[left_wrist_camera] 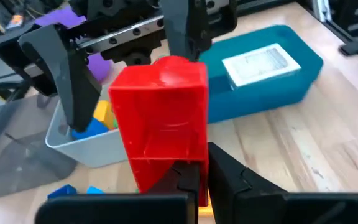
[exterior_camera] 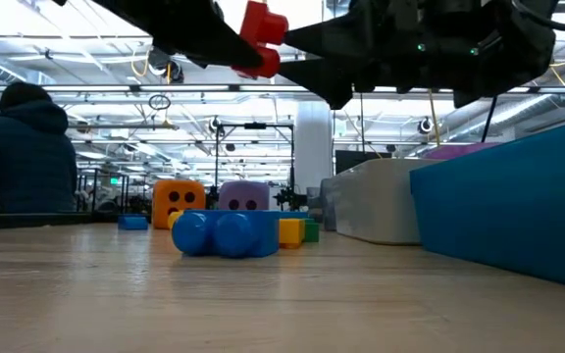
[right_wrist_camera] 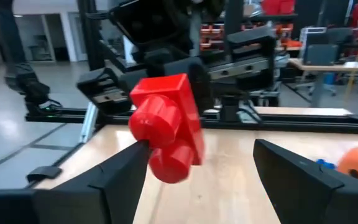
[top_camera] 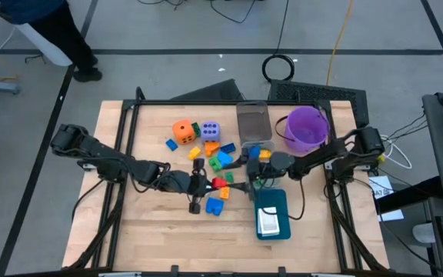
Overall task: Pick & Place Toys
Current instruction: Put the red game piece into the gray bin
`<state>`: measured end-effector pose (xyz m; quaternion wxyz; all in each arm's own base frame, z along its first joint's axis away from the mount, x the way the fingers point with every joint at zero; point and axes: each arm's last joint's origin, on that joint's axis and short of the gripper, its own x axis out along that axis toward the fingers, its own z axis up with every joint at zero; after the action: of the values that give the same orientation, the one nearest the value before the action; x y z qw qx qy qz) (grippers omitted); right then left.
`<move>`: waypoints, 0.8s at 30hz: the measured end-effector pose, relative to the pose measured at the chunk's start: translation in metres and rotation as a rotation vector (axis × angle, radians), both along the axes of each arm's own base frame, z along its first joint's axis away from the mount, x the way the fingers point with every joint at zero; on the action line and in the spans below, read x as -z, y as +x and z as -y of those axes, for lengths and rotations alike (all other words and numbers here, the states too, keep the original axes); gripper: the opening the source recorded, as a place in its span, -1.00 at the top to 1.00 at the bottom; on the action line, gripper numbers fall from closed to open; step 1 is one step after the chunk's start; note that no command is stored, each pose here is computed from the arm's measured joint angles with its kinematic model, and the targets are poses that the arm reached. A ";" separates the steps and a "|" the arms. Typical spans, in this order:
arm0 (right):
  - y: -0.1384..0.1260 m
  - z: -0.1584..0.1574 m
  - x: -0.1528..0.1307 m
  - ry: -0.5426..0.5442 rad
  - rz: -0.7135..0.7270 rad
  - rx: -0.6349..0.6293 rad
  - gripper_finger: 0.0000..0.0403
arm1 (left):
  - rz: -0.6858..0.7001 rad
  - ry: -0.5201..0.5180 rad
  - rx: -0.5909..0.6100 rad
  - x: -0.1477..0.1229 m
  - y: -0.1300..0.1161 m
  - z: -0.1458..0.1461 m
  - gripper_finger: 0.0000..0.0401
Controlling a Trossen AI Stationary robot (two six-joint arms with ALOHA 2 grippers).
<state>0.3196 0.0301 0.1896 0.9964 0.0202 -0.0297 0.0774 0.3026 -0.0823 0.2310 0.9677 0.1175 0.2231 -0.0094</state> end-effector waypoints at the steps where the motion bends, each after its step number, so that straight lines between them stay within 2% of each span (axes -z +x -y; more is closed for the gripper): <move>1: 0.002 0.000 0.000 0.003 0.001 -0.006 -0.40 | -0.005 0.001 -0.001 0.000 0.000 0.000 0.89; 4: 0.010 -0.002 0.001 0.005 0.006 -0.008 -0.40 | 0.015 -0.001 -0.015 -0.001 0.000 0.001 0.85; 11: 0.013 -0.005 0.002 -0.006 0.000 0.000 -0.40 | 0.019 -0.002 -0.018 -0.002 0.001 0.001 0.95; 18: 0.012 -0.008 -0.005 0.002 0.075 -0.004 -0.40 | 0.032 -0.007 -0.027 -0.003 0.002 -0.001 0.85; 24: 0.014 -0.013 -0.008 0.000 0.077 -0.017 -0.32 | 0.036 -0.009 -0.033 -0.003 0.003 -0.004 0.95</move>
<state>0.3340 0.0431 0.1981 0.9938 0.0174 -0.0680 0.0864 0.3056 -0.0784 0.2342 0.9721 0.1094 0.2076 0.0078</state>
